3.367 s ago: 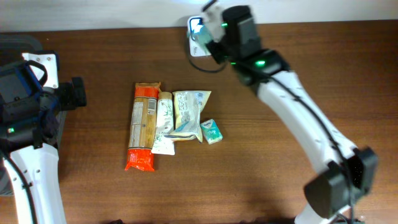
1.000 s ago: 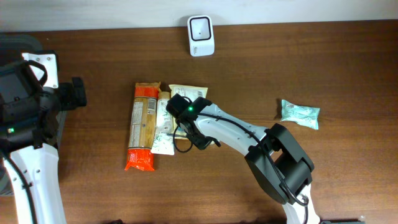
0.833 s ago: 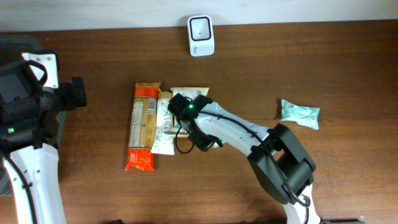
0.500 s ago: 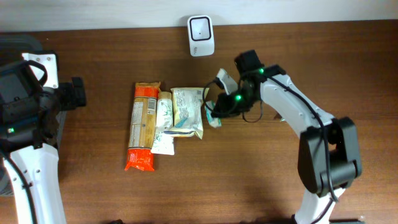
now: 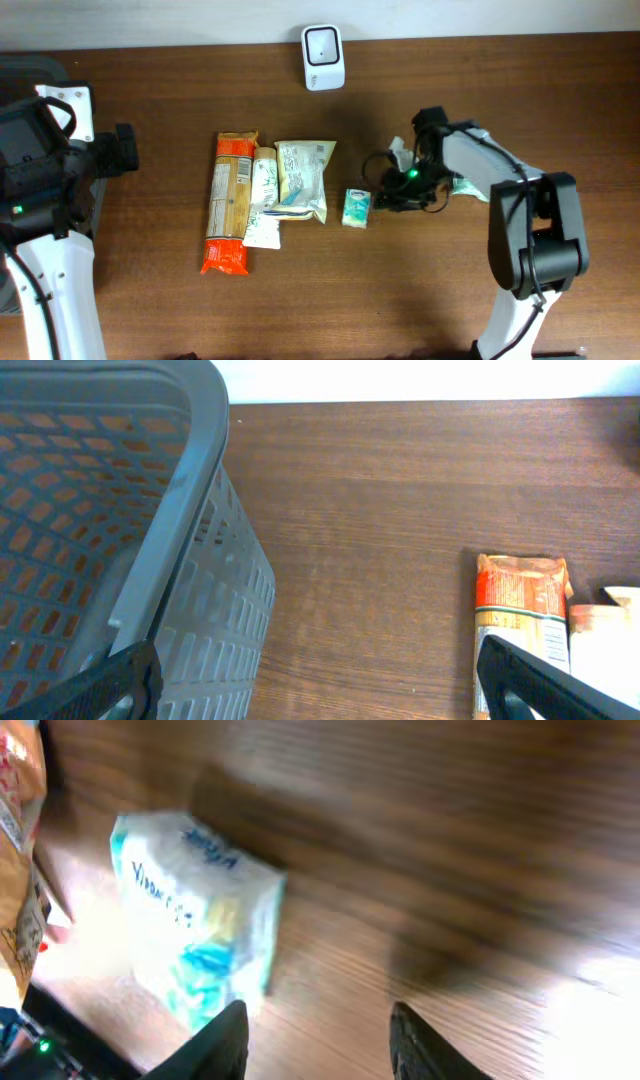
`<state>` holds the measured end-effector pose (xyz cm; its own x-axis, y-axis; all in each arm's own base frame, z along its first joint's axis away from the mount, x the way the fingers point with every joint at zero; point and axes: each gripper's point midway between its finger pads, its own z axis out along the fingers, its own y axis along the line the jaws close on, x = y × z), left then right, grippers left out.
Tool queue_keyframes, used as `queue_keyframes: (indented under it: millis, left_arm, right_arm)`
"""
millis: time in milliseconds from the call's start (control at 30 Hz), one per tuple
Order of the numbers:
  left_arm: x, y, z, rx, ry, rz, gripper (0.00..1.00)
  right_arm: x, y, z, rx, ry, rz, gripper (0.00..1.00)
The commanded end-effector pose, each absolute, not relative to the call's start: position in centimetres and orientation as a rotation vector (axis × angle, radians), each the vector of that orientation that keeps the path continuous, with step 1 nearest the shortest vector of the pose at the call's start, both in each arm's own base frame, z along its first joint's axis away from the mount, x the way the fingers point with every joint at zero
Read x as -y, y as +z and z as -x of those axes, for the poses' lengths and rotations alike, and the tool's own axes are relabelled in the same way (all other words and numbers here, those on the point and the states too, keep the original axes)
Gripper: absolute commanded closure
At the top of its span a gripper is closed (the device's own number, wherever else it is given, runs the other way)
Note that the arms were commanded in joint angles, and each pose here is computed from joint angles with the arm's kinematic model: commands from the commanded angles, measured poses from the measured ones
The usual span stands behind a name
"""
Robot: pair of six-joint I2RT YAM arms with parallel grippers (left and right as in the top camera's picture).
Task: Scan the item barcode
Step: 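Reach the right gripper to the small green box and grasp it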
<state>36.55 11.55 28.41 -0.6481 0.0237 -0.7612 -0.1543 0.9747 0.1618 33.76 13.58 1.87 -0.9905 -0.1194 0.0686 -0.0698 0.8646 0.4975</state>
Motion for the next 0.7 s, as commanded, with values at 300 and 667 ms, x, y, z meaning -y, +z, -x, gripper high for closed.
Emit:
queue_keyframes:
  millis: [300,667]
  left_arm:
    - [-11.6,28.9,-36.6,-2.25,0.269,0.071,0.01]
    - [-11.6,28.9,-36.6,-2.25,0.27,0.072,0.01]
  right_arm:
    - [-18.2,2.8,-30.9,2.84,-0.755,0.017,0.57]
    - [-17.2,0.2,-31.6,2.953,-0.568,0.088,0.96]
